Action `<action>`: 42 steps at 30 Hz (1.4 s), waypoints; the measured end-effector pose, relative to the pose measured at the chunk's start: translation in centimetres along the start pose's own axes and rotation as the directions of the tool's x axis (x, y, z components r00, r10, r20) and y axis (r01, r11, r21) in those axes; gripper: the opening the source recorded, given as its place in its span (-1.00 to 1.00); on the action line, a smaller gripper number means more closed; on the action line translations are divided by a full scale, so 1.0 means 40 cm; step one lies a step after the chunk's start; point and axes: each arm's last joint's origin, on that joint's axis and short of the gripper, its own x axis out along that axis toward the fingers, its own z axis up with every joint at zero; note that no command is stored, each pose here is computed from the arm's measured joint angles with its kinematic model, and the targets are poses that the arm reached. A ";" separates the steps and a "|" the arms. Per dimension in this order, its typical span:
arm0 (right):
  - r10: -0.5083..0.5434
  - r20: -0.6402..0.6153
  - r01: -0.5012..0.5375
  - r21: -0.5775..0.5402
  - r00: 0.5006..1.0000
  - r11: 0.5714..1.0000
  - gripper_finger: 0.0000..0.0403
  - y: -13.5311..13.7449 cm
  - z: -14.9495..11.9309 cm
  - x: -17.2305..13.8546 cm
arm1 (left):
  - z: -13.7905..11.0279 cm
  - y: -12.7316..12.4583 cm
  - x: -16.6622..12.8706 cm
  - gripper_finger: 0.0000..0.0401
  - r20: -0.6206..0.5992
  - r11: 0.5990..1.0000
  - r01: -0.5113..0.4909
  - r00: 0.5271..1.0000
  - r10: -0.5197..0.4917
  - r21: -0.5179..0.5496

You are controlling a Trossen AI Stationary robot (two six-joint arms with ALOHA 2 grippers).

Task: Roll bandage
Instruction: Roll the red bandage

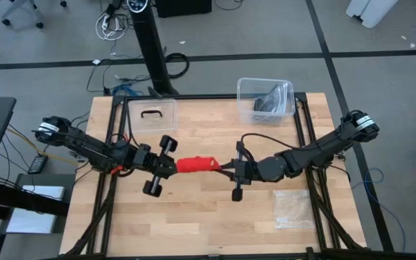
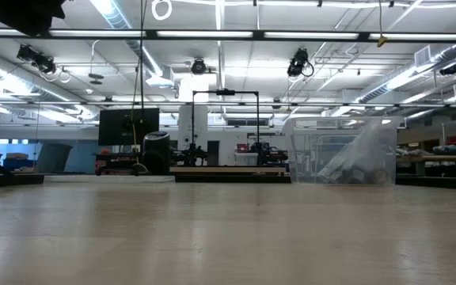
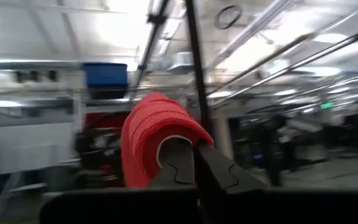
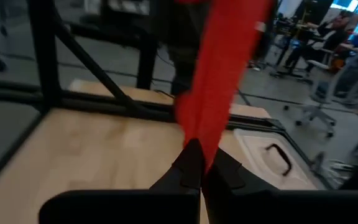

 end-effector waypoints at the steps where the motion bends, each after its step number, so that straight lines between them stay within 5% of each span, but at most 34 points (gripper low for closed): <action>1: 0.006 0.008 -0.006 0.010 1.000 1.000 -1.00 0.004 0.002 -0.003 | -0.003 0.005 0.000 -1.00 -0.013 1.000 -0.024 1.000 0.024 0.016; 13: 0.007 0.104 -0.015 0.071 0.995 0.997 -1.00 0.010 0.028 -0.009 | -0.034 0.036 -0.005 -1.00 -0.144 0.965 -0.201 0.963 0.226 0.171; 30: -0.078 0.180 0.046 0.174 0.981 0.984 -0.98 -0.047 0.046 0.017 | -0.099 0.035 -0.010 -1.00 -0.299 0.950 -0.207 0.915 0.272 0.232; 42: -0.109 0.107 0.073 0.299 0.988 0.952 -0.63 -0.080 0.024 0.038 | -0.109 0.012 -0.009 -1.00 -0.325 0.965 -0.162 0.919 0.223 0.205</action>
